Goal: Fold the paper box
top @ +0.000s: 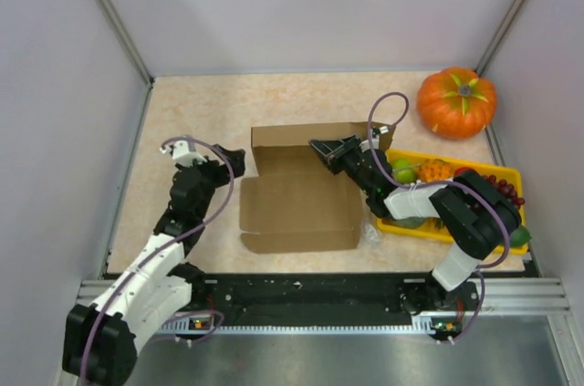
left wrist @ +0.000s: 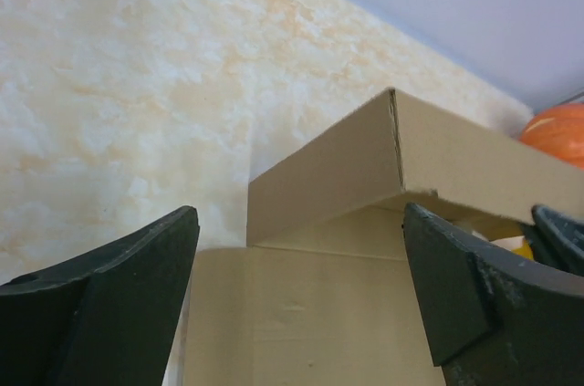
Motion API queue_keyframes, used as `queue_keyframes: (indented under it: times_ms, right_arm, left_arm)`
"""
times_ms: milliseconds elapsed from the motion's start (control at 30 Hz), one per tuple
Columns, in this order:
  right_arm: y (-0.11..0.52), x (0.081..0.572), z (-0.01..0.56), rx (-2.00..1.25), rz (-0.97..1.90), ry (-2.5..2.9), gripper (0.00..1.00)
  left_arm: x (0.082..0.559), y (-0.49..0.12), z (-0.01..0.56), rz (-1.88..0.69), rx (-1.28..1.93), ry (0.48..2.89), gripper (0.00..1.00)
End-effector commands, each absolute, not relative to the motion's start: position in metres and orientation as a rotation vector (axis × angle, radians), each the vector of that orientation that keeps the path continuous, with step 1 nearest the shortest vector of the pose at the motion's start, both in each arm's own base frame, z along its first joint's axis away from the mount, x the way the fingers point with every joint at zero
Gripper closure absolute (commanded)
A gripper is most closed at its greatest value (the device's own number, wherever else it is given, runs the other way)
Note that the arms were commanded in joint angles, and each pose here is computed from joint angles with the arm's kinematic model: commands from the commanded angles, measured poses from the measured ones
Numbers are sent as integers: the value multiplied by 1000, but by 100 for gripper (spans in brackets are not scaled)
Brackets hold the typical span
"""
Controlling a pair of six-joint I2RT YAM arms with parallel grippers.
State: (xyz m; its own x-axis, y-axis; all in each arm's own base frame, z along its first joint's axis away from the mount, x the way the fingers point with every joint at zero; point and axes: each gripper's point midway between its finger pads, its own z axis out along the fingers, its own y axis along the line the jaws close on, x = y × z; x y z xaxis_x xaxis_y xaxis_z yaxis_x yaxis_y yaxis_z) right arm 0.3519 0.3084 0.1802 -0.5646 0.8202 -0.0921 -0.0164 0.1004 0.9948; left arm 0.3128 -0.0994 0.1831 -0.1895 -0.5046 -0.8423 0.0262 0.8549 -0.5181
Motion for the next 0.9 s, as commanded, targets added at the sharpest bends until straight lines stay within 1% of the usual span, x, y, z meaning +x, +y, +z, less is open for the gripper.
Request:
queue_keyframes:
  times_ms: [0, 33, 67, 100, 133, 167, 233, 267, 300, 333, 367, 400, 433, 467, 500, 533, 600, 667, 700, 733, 767, 800, 867]
  right_arm:
    - [319, 348, 178, 674, 1503, 1753, 86]
    - [319, 348, 184, 653, 1503, 1741, 84]
    - [319, 349, 185, 637, 1493, 1743, 77]
    - [323, 345, 186, 582, 1491, 1760, 73]
    - [324, 344, 191, 548, 1486, 1760, 66]
    - [327, 340, 193, 492, 1489, 1780, 54]
    - [327, 338, 188, 384, 1421, 1839, 42]
    - [326, 335, 197, 326, 1408, 1835, 29]
    - [323, 328, 179, 217, 1336, 1928, 26]
    - [323, 327, 185, 149, 1312, 1935, 23]
    - [320, 322, 180, 93, 1277, 1968, 13]
    - [317, 315, 185, -41, 1235, 1961, 9]
    - [311, 307, 170, -88, 1174, 2064, 6]
    - [307, 302, 168, -145, 1143, 2085, 4]
    - [302, 296, 178, -245, 1100, 2045, 4]
    - [293, 287, 167, -268, 1053, 2112, 3]
    - [279, 280, 189, -333, 977, 2054, 3]
    - [256, 279, 191, -309, 857, 2052, 3]
    - [244, 281, 193, -316, 777, 2038, 3]
    - [231, 279, 209, -301, 728, 1995, 2]
    - [214, 284, 206, -266, 637, 2007, 1]
    - [203, 286, 209, -267, 586, 1988, 1]
    - [182, 292, 216, -212, 560, 1963, 1]
  left_arm:
    - [317, -117, 224, -863, -350, 1720, 2]
    - [322, -124, 221, -907, -334, 1762, 2]
    - [320, -135, 227, -967, -271, 1780, 2]
    - [323, -142, 243, -998, -225, 1772, 2]
    - [326, -146, 239, -1009, -194, 1798, 2]
    - [326, -149, 240, -1026, -183, 1810, 6]
    - [327, -149, 244, -1017, -170, 1797, 10]
    - [325, -148, 243, -992, -160, 1791, 11]
    - [326, -142, 242, -926, -169, 1776, 13]
    - [318, -135, 237, -841, -132, 1782, 13]
    - [315, -130, 236, -792, -110, 1776, 13]
    - [314, -122, 230, -716, -116, 1781, 13]
    - [309, -116, 226, -653, -73, 1781, 13]
    - [303, -112, 213, -619, -74, 1824, 13]
    - [300, -110, 205, -595, -75, 1841, 13]
    - [296, -106, 191, -571, -86, 1860, 13]
    - [293, -115, 181, -568, -62, 1870, 13]
    - [302, -112, 169, -452, -79, 1896, 16]
    - [302, -122, 168, -441, -42, 1906, 17]
    - [308, -122, 159, -401, -47, 1943, 20]
    - [313, -122, 159, -382, -59, 1948, 24]
    - [322, -127, 169, -402, -52, 1906, 25]
    - [333, -132, 160, -399, -44, 1915, 25]
